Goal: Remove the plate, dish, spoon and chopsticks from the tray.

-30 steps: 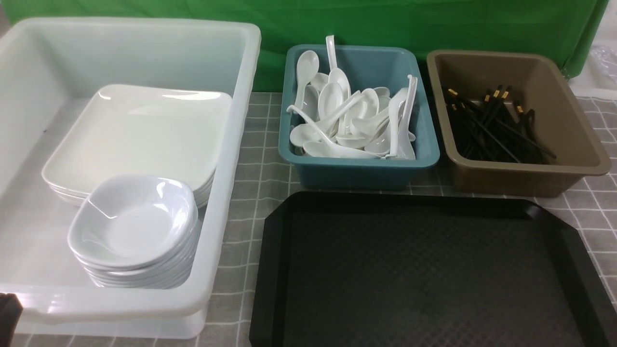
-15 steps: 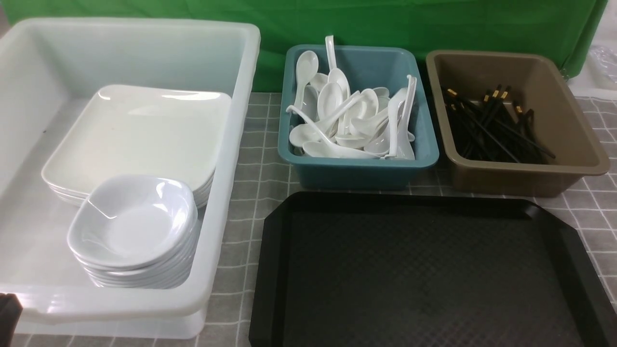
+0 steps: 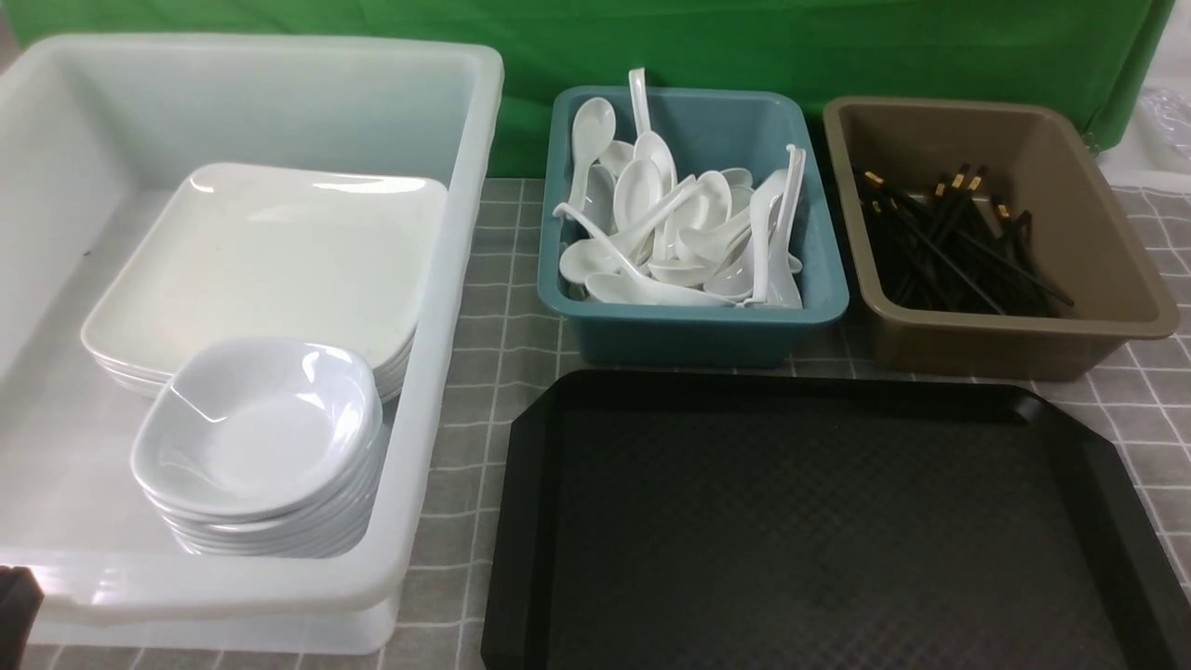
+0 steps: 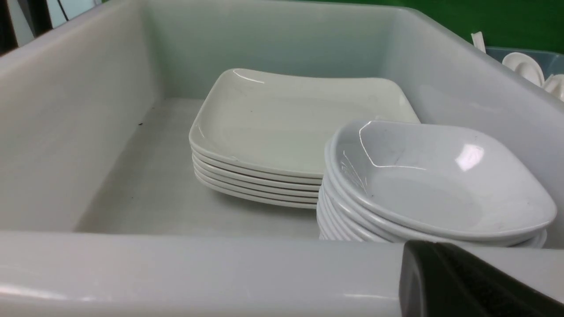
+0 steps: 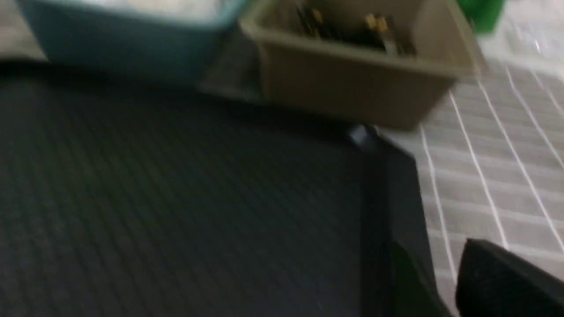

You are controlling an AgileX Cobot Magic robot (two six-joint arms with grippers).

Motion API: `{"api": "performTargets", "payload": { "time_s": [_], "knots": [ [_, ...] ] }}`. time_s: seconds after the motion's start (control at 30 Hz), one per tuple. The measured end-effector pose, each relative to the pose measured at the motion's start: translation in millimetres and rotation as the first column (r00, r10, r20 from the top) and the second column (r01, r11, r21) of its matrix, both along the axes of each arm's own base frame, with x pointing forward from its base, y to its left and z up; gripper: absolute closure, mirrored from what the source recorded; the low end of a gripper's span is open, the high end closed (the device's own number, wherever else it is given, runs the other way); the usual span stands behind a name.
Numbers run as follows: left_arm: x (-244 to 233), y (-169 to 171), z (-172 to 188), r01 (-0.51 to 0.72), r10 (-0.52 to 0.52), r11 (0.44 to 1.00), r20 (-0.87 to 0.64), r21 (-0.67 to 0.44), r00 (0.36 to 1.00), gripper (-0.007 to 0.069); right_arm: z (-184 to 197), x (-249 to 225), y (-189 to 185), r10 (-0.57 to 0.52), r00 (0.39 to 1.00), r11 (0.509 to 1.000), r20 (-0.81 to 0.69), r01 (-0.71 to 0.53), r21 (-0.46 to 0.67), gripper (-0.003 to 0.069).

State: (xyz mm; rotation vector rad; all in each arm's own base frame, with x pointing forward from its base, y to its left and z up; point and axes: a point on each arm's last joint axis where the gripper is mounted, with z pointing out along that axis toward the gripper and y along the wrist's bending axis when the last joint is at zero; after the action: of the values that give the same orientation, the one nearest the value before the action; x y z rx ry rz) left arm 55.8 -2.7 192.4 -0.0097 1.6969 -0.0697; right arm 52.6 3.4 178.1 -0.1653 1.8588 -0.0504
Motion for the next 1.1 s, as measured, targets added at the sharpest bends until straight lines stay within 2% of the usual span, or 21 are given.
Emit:
{"api": "performTargets", "payload": {
  "time_s": [0.13, 1.1],
  "knots": [
    [0.0, 0.0, 0.0, 0.0, 0.0, 1.0, 0.0, 0.0, 1.0, 0.0622, -1.5, 0.1, -2.2, -0.042, 0.999, 0.999, -0.007, 0.042, -0.001, 0.0423],
    [0.0, 0.0, 0.0, 0.0, 0.0, 1.0, 0.0, 0.0, 1.0, 0.0622, -1.5, 0.1, -2.3, -0.043, 0.999, 0.999, -0.007, 0.043, -0.003, 0.0422]
  ]
}}
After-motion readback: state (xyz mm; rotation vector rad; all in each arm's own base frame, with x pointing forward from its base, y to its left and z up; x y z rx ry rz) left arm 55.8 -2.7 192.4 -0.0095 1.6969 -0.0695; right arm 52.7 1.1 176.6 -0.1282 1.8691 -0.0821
